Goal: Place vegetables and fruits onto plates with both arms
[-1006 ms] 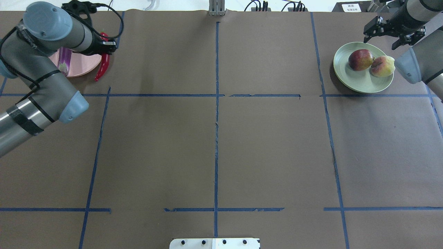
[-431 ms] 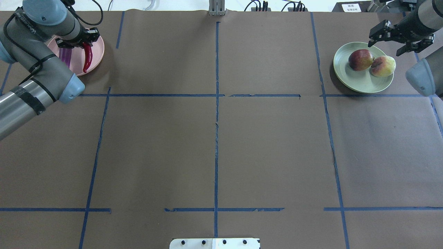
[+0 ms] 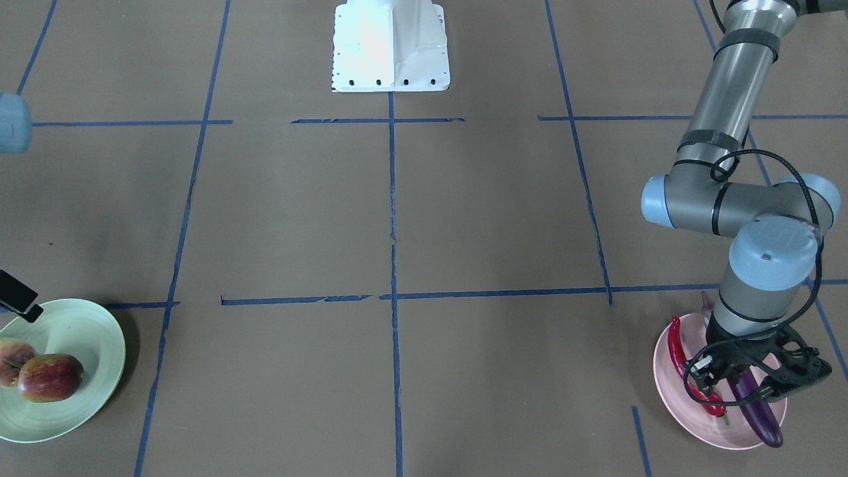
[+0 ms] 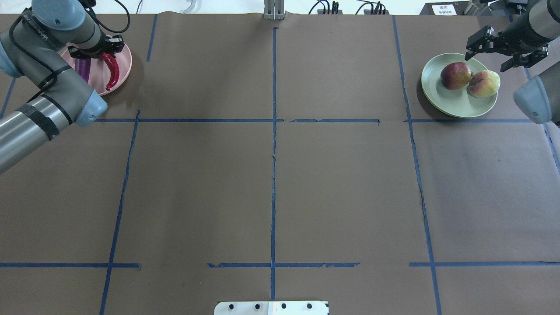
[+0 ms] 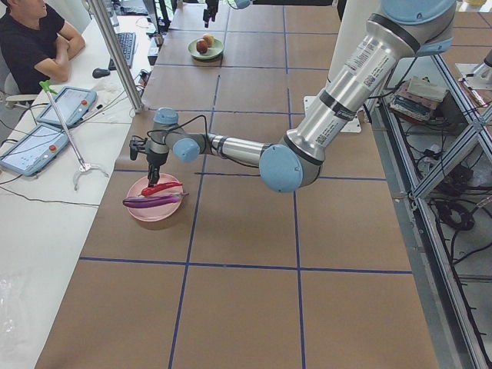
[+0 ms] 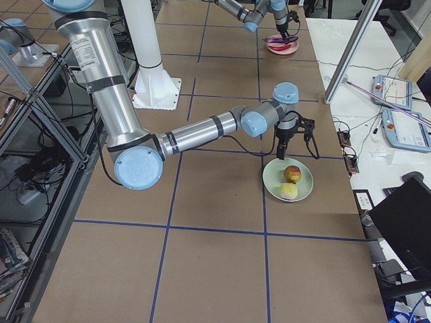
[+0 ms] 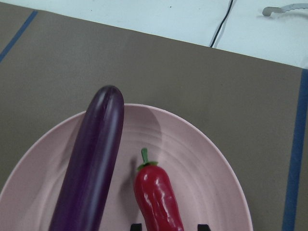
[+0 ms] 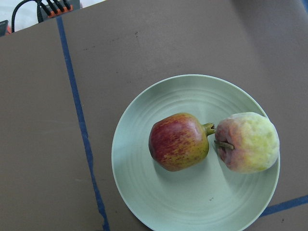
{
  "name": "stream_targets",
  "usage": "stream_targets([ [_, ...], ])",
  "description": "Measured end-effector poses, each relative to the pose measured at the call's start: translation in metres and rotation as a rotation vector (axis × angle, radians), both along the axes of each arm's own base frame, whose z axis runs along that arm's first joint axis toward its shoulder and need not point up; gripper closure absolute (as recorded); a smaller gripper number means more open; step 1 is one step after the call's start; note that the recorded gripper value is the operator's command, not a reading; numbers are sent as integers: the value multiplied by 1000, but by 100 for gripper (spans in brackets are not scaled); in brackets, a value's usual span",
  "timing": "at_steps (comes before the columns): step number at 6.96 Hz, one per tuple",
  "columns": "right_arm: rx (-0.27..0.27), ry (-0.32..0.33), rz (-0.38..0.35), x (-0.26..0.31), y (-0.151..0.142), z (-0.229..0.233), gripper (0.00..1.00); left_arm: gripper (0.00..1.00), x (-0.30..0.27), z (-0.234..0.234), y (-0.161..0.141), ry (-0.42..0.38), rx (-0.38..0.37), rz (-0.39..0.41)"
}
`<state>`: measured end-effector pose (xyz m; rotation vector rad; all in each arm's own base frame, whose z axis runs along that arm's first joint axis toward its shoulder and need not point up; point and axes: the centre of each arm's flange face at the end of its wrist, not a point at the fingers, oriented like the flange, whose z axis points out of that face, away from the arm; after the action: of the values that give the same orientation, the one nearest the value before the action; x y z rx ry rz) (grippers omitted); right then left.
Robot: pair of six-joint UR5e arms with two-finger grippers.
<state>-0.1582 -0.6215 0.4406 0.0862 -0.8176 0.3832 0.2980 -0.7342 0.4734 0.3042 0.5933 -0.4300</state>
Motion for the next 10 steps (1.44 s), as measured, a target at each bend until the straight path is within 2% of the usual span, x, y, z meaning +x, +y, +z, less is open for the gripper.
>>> stream_targets([
  [1,3,-5,-3,1,4,-6,0,0,-2,-12,0,26,10,21],
  [3,-25,2,-13,11,26,-32,0,0,-18,-41,17,145,11,84],
  [4,-37,20,-31,22,46,-41,0,0,-34,-46,45,205,10,126],
  [5,-27,42,-63,36,62,-37,0,0,-49,-51,80,250,19,183],
  [6,-13,66,-92,55,73,-22,0,0,-67,-54,119,266,45,270],
  [8,15,60,-185,110,99,29,0,0,-129,-36,182,226,99,440],
  [10,57,39,-289,164,143,92,0,0,-211,9,217,129,128,585],
])
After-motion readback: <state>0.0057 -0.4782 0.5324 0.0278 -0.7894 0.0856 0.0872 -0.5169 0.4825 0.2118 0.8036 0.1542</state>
